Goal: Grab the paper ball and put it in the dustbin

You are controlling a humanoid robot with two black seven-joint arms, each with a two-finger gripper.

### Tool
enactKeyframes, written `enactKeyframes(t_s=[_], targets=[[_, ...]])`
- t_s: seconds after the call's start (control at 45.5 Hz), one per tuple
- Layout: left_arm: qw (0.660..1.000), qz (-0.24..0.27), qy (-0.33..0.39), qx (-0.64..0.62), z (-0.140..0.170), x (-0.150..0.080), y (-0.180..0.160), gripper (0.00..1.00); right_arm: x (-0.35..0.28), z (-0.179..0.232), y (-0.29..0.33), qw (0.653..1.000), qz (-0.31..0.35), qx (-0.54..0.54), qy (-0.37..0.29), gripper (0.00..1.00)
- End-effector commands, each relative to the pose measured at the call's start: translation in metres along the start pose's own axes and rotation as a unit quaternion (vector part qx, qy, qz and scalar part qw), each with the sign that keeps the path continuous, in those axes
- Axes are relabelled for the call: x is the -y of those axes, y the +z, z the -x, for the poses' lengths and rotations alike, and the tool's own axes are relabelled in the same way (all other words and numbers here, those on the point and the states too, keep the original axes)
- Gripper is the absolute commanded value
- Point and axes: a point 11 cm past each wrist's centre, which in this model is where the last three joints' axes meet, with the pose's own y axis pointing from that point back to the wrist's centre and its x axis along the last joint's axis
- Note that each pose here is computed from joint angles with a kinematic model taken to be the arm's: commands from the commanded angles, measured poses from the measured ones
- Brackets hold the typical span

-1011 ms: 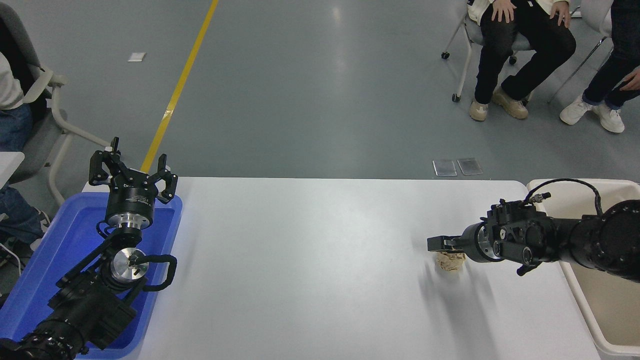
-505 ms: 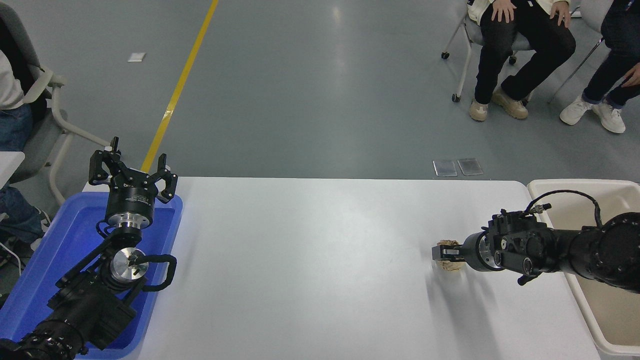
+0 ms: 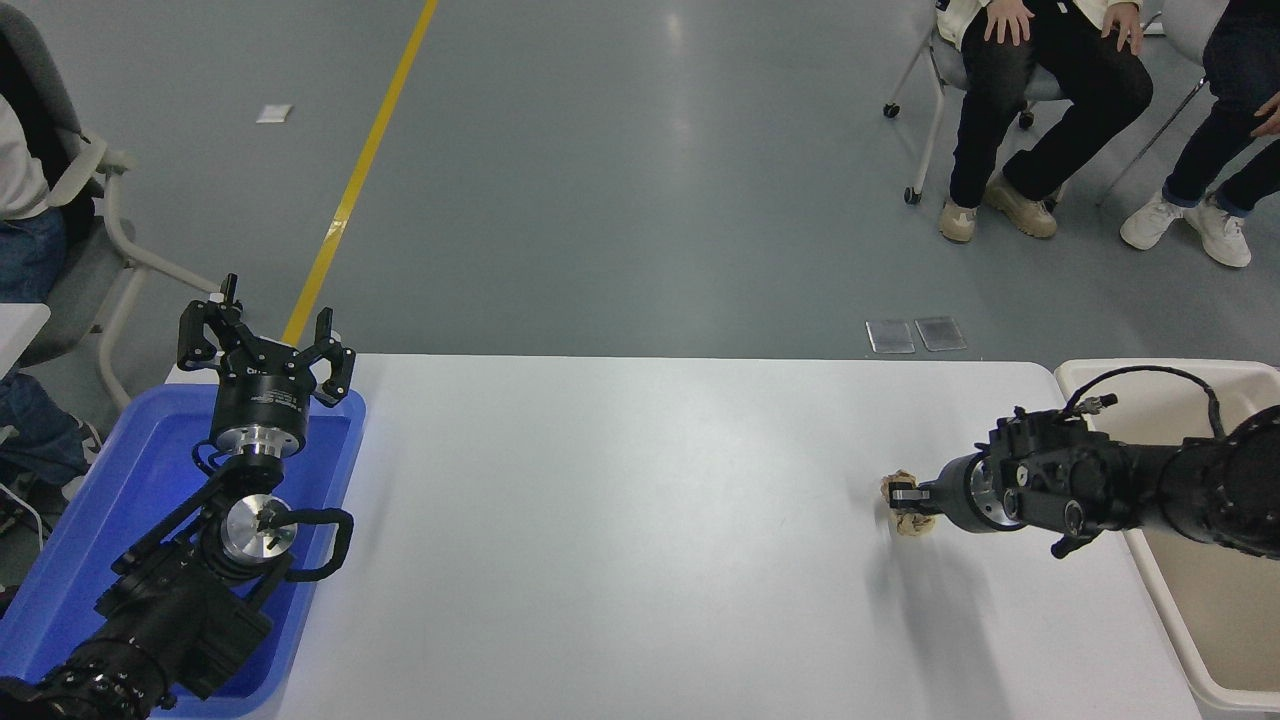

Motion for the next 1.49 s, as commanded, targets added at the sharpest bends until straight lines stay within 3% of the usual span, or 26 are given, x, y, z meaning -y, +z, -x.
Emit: enactKeyframes(t_s=[0.0, 0.352, 0.725, 0.967, 1.275, 1.473], targets=[[1.000, 0.000, 0.000, 0.000, 0.000, 0.000, 0.000, 0.99, -0.104, -0.035, 0.004, 0.999, 0.005, -0.031, 0.011, 0.00], [1.000, 0.000, 0.001, 0.000, -0.001, -0.001, 0.000, 0.99, -0.242, -0.069, -0.055, 0.996, 0.001, -0.091, 0.012, 0.00], [1.000, 0.000, 0.001, 0.000, -0.001, -0.001, 0.000, 0.99, -0.259, -0.070, -0.034, 0.997, 0.035, -0.074, 0.009, 0.00], [1.000, 0.000, 0.001, 0.000, -0.001, -0.001, 0.000, 0.99, -0.260, -0.060, 0.054, 0.995, 0.100, -0.016, 0.014, 0.00], [1.000, 0.000, 0.001, 0.000, -0.001, -0.001, 0.000, 0.99, -0.238, -0.005, 0.259, 0.963, 0.250, 0.093, 0.027, 0.00], [1.000, 0.000, 0.001, 0.000, -0.001, 0.000, 0.000, 0.99, -0.191, 0.032, 0.310, 0.950, 0.279, 0.132, 0.042, 0.00]])
